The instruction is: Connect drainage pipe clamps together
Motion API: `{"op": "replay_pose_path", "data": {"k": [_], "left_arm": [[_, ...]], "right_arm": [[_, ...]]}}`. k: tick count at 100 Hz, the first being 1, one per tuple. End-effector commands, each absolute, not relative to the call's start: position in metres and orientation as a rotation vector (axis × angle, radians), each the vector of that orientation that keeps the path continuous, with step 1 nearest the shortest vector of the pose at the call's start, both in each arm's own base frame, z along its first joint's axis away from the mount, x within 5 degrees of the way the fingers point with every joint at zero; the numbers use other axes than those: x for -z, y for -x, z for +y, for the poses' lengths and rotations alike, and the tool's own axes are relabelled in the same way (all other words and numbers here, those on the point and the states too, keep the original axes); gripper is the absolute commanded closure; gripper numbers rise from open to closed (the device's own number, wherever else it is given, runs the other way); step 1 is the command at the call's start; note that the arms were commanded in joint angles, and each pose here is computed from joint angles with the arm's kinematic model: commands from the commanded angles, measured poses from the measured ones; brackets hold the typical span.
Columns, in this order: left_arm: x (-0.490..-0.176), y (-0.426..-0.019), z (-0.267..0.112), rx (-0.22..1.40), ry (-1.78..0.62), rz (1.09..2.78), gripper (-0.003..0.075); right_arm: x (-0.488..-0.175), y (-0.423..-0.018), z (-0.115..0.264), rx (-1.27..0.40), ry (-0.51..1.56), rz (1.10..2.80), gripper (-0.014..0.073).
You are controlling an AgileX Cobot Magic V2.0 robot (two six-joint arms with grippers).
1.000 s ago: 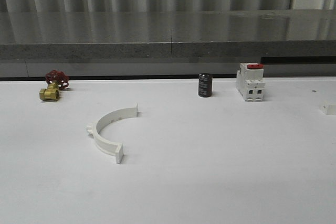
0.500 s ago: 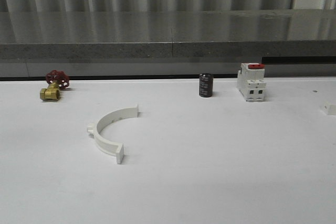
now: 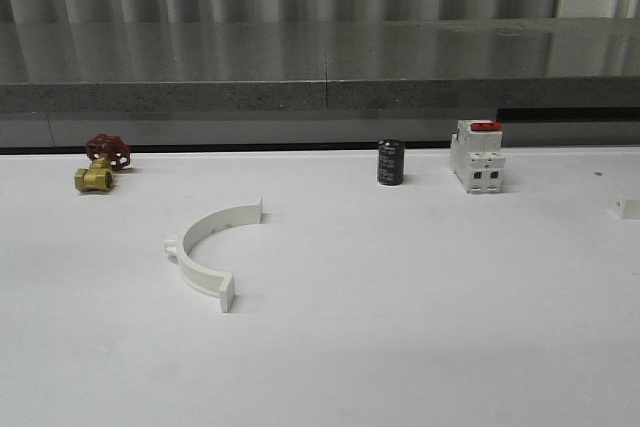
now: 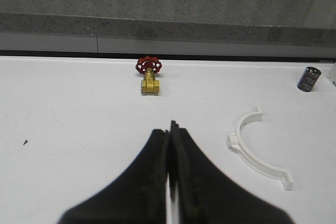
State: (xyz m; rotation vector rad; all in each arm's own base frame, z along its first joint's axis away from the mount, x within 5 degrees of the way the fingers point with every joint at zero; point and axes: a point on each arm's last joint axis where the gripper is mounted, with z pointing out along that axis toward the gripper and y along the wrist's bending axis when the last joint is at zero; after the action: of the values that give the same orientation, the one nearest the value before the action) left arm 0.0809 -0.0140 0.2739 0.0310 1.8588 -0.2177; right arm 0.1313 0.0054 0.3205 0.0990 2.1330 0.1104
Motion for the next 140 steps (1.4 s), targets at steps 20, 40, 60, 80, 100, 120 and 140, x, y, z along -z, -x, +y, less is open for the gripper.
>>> {"op": "replay_pose_path", "data": {"k": [20,40,60,80,100,120,140], "left_arm": [[-0.289,-0.083,-0.015,0.230,-0.034,1.759,0.0741],[-0.289,-0.083,-0.015,0.230,-0.034,1.759,0.0741],[-0.289,-0.083,-0.015,0.230,-0.034,1.759,0.0741],[-0.289,-0.083,-0.015,0.230,-0.034,1.759,0.0741],[-0.289,-0.083,-0.015,0.229,-0.034,1.762,0.0741],[-0.289,-0.083,-0.015,0.229,-0.034,1.762,0.0741],[-0.289,-0.083,-0.015,0.229,-0.034,1.762,0.0741]], "right_arm": [[-0.316,-0.168,0.006,-0.095,-0.095,2.223,0.0572],[-0.309,-0.168,0.007,-0.090,-0.097,2.299,0.0174],[-0.320,-0.171,0.008,-0.121,-0.111,2.266,0.0032],[-0.342,-0.201,-0.001,-0.091,-0.168,2.329,0.0032],[-0.339,-0.244,-0.030,0.000,-0.218,2.386,0.0032],[-0.312,-0.287,-0.050,0.066,-0.135,2.505,0.0032],[-0.273,-0.317,-0.066,0.046,-0.126,2.597,0.0032]]}}
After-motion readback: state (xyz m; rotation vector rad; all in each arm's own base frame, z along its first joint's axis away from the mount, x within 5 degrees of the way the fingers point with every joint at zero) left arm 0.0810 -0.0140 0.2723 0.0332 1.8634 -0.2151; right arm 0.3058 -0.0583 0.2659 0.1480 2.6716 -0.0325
